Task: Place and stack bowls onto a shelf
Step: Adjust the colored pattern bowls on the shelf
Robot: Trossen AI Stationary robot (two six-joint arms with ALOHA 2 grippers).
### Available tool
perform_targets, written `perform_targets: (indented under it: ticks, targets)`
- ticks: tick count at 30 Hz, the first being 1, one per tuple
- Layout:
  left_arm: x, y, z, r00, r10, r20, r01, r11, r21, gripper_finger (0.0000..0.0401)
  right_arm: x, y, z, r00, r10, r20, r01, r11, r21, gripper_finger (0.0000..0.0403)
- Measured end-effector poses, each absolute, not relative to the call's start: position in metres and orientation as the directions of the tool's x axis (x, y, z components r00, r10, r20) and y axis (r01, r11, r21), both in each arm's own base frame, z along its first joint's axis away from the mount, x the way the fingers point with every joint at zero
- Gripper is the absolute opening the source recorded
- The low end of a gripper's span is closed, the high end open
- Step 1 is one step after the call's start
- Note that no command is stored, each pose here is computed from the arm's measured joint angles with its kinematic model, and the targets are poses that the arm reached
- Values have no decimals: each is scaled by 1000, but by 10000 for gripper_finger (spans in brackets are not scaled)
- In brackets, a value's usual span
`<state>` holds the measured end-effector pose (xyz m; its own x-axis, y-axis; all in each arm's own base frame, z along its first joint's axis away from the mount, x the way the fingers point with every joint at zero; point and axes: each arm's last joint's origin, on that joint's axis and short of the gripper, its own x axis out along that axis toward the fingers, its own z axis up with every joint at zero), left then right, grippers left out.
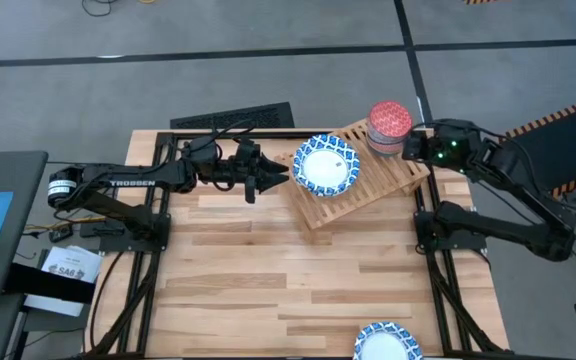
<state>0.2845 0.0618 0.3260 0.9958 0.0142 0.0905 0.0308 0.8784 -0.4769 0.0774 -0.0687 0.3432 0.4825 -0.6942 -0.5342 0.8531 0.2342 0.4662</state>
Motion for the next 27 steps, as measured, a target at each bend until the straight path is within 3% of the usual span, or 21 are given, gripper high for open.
perform_targets:
  ticks: [27]
  targets:
    - [284,62,326,996,14,91,31,878,-477,171,91,-76,345,507,-695,-509,841,271,468,17]
